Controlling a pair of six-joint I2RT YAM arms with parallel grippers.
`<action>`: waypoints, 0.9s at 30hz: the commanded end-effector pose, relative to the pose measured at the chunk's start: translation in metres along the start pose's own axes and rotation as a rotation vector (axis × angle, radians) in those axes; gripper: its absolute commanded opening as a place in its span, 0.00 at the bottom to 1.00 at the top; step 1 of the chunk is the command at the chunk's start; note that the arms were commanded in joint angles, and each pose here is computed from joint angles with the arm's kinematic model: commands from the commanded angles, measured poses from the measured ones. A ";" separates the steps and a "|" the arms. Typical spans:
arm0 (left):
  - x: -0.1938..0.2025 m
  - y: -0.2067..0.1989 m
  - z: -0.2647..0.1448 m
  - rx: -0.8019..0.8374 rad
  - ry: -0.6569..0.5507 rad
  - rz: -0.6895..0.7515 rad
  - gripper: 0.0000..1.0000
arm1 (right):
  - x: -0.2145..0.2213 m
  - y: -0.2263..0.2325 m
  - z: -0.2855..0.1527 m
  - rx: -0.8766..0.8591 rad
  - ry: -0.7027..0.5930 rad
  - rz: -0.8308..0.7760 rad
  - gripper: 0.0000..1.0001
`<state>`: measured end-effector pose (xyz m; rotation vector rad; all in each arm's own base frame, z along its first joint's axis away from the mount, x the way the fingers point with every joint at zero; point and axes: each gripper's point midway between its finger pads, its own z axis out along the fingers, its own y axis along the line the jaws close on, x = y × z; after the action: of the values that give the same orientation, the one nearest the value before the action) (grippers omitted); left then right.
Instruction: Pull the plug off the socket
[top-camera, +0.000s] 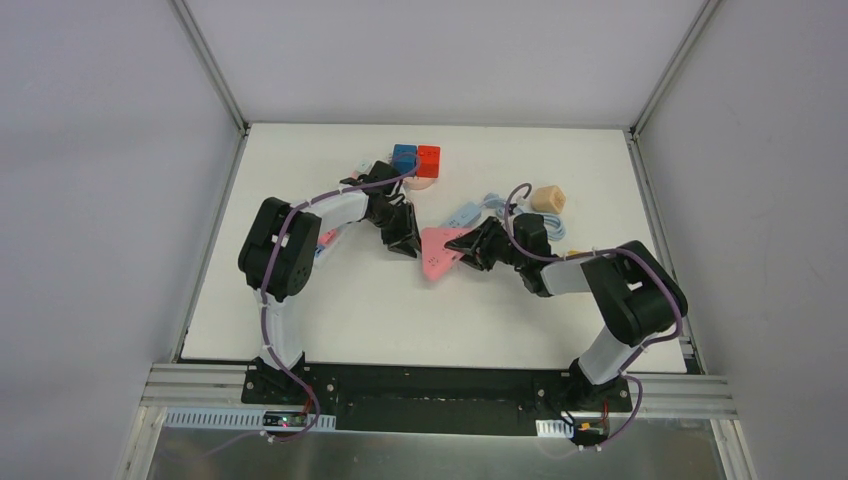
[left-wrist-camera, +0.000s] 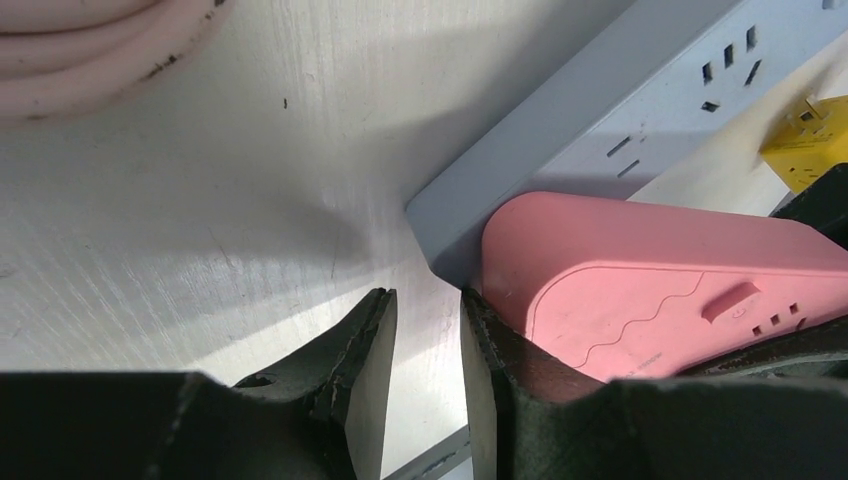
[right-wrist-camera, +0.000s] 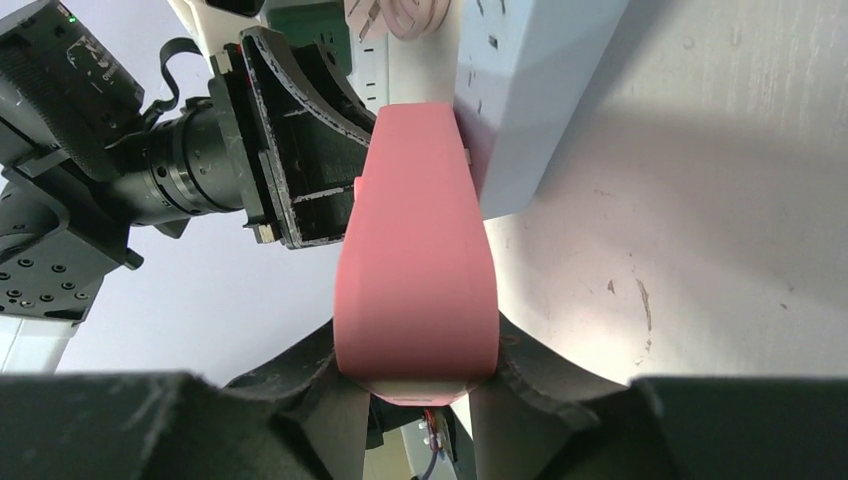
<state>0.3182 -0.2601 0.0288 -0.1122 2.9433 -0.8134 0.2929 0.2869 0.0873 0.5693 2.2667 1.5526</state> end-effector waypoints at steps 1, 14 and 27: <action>0.041 0.040 0.028 -0.171 0.107 0.029 0.32 | -0.003 0.030 0.009 -0.058 0.007 -0.082 0.09; 0.003 -0.009 0.002 -0.021 -0.067 0.072 0.38 | -0.006 -0.004 0.017 0.021 0.000 -0.023 0.58; -0.015 -0.004 -0.024 -0.002 -0.199 0.015 0.38 | -0.012 0.010 0.015 -0.081 -0.037 0.050 0.06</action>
<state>0.3175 -0.2645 0.0314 -0.0701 2.8606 -0.7734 0.3053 0.2951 0.0779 0.6277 2.2467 1.5810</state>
